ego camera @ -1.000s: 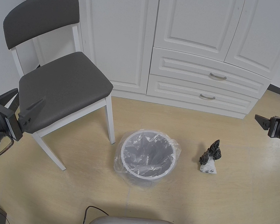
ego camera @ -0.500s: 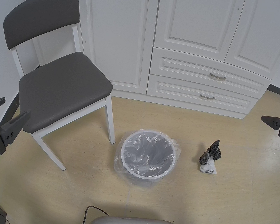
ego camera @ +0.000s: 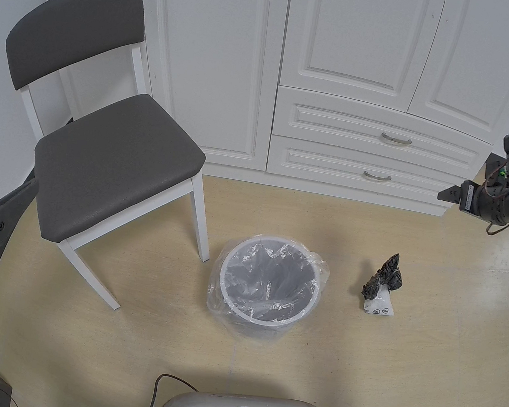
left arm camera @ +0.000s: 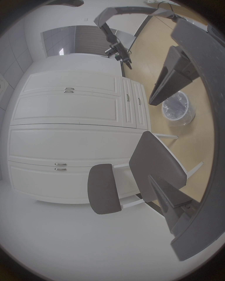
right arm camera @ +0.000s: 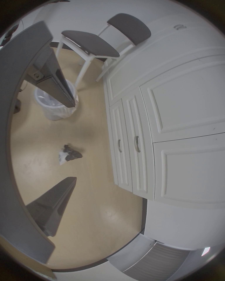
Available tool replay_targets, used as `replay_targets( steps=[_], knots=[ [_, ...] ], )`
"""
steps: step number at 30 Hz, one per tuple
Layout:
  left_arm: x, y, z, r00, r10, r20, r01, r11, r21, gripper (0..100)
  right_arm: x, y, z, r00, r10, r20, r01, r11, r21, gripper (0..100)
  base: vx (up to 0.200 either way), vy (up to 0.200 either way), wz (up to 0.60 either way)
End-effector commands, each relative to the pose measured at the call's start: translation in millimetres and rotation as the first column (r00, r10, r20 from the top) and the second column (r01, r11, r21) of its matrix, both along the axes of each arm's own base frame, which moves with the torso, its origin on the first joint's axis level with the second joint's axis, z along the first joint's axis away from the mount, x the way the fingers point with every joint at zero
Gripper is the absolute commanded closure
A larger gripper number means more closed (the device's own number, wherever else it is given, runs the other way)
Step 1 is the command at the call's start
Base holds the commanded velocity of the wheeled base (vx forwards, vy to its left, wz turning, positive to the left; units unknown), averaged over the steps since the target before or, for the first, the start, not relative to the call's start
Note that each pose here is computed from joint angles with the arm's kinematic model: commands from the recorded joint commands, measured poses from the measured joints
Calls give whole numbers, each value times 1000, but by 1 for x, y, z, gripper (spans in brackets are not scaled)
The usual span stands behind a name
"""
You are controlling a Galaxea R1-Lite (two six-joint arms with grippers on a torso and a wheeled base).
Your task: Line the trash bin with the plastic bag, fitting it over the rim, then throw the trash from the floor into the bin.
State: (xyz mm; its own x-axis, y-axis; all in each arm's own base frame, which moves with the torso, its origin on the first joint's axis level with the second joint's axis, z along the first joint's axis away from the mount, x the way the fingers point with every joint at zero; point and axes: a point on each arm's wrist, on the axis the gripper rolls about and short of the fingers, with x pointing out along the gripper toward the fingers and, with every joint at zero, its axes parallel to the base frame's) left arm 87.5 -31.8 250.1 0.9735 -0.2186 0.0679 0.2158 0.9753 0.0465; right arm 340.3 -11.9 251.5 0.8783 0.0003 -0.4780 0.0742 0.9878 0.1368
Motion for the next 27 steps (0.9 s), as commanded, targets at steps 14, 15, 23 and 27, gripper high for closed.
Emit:
replay_targets(
  steps=[14, 15, 23, 27],
  knots=[
    [29, -19, -32, 986, -48, -162, 61, 995, 73, 0, 162, -23, -160, 996, -7, -90, 5, 1000, -19, 0, 0, 0, 0],
    [29, -19, -32, 986, -50, -158, 62, 996, 71, 0, 164, -25, -165, 995, -10, -102, 8, 1000, -17, 0, 0, 0, 0],
    [29, -19, -30, 988, -47, -145, 56, 996, 63, 0, 182, -43, -232, 973, -3, -229, 8, 1000, 21, 0, 0, 0, 0],
    [30, -19, -27, 992, -48, -119, 55, 997, 54, 0, 180, -47, -275, 941, -3, -337, 16, 999, 35, 0, 0, 0, 0]
  ],
)
